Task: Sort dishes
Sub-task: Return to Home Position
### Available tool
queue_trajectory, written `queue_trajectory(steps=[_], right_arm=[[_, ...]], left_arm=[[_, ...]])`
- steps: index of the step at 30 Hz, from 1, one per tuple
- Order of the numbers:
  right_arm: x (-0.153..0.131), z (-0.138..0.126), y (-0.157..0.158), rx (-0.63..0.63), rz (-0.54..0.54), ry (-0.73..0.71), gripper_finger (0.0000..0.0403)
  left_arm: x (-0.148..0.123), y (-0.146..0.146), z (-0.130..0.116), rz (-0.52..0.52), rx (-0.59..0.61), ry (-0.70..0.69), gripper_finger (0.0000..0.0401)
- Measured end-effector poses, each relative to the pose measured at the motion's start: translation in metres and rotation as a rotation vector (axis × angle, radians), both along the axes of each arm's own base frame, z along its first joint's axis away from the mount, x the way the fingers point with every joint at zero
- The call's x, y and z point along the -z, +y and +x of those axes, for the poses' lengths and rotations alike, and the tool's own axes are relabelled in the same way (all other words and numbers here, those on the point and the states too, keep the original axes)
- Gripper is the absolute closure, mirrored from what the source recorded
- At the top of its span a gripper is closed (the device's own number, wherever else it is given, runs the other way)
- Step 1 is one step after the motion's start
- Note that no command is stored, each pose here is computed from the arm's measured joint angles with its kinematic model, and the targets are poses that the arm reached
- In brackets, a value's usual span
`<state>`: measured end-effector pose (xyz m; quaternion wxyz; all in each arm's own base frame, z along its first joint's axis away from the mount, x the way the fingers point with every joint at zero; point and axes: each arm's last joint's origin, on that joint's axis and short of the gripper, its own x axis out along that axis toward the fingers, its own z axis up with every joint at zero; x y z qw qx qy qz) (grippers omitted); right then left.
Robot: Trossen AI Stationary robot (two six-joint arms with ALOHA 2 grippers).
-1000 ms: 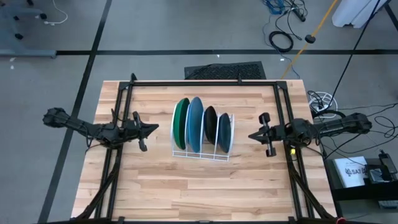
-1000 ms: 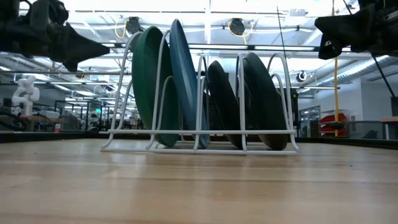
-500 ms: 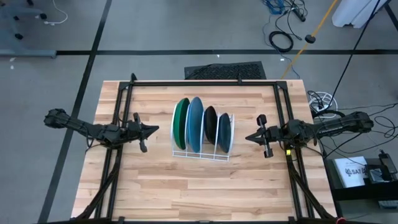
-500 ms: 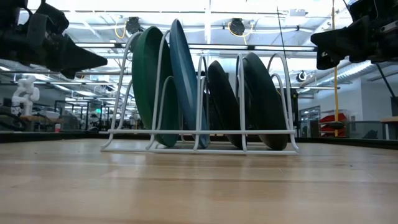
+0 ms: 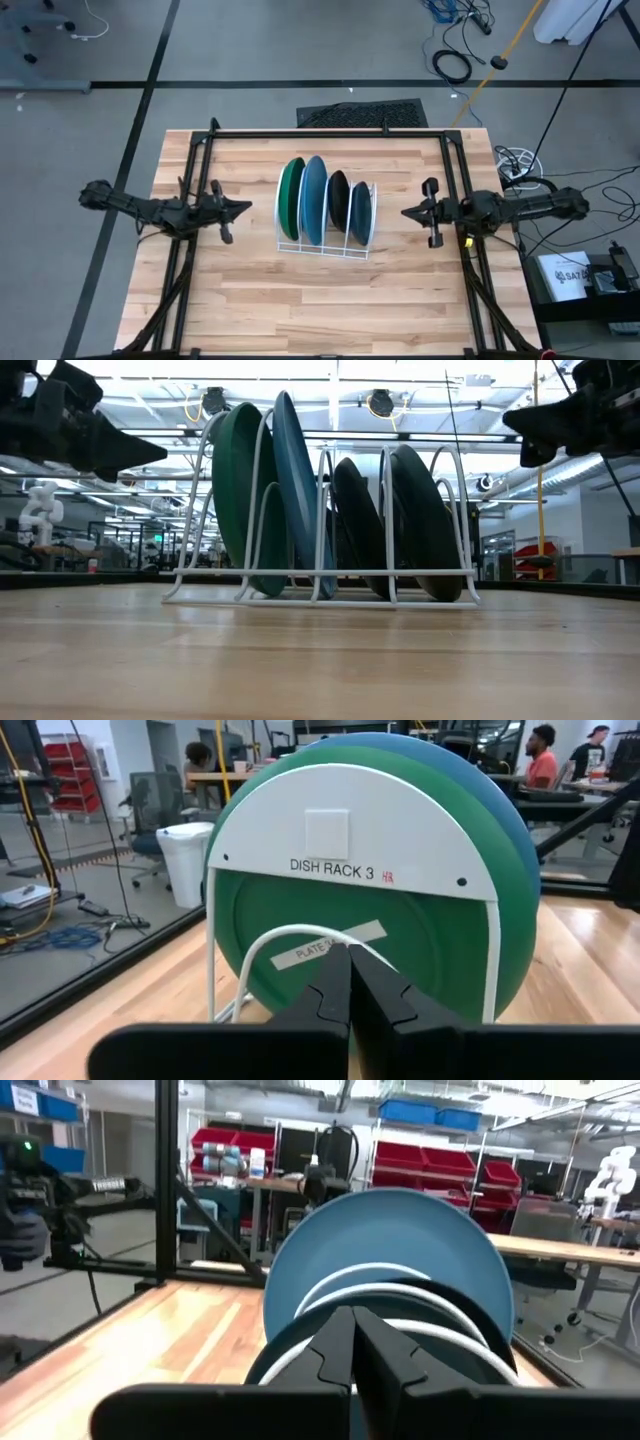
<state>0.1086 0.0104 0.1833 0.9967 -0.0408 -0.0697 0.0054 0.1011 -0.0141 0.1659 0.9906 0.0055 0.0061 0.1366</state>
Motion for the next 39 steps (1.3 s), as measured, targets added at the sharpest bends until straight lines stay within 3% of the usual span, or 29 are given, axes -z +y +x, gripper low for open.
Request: queue_trajectory(steps=[18,28,39], right_arm=[[0.005,-0.013,-0.002,-0.002,0.001,0.025,0.0403],[0.008,-0.013,-0.001,-0.005,0.013,0.053,0.0403],[0.009,-0.013,0.002,-0.114,0.041,0.069,0.0403]], left_arm=[[-0.003,0.001,-0.005,0.004,0.026,-0.041,0.0400],[-0.002,-0.002,-0.004,0.015,0.117,-0.032,0.0400],[0.002,-0.004,-0.001,0.009,0.171,0.018,0.0400]])
